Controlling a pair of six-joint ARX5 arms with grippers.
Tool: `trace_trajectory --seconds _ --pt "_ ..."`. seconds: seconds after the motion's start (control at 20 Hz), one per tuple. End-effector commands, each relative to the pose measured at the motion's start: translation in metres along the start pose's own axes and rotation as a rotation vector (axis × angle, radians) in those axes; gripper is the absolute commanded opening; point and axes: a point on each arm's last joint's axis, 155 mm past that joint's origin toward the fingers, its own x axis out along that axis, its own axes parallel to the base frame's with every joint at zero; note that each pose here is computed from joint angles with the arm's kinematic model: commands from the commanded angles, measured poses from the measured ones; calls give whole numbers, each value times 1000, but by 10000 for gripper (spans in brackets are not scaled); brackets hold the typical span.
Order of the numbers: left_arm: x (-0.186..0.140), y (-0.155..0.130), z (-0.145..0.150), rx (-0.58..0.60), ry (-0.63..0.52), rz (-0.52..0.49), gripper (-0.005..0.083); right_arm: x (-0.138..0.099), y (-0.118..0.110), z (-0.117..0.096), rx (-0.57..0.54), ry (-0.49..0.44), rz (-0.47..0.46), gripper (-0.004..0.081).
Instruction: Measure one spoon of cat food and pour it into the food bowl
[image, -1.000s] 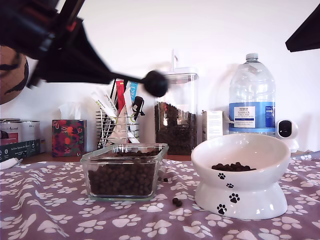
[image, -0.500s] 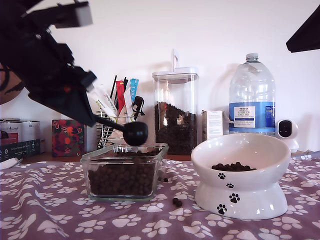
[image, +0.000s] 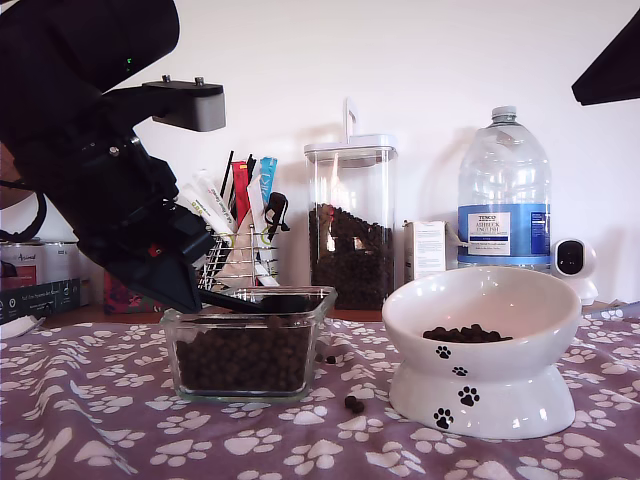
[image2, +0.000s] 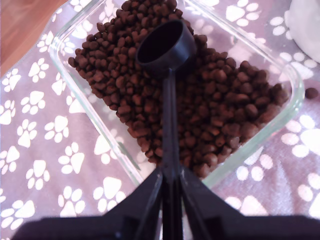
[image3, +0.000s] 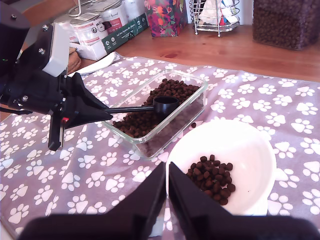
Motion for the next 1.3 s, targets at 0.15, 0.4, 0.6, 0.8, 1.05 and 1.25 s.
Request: trace_trajectory --seconds 0.15,0.4,0.6,0.8,1.05,1.25 --pt "2 -2 -12 6 46 -2 318 0 2 5 -8 -11 5 -3" --pt "-1 -5 -28 18 118 -18 398 0 2 5 -9 -12 4 -3" --pt "-17 -13 -6 -41 50 -88 398 0 -5 5 -8 -14 -29 -3" --pt "-43 -18 19 -102 -57 -150 398 7 -11 0 -5 15 -60 -4" --pt "-69 -9 38 -140 -153 -147 373 22 -24 23 -1 -58 -124 -11" --pt "-74 6 48 -188 -202 -126 -11 25 -54 43 -28 -137 -287 -11"
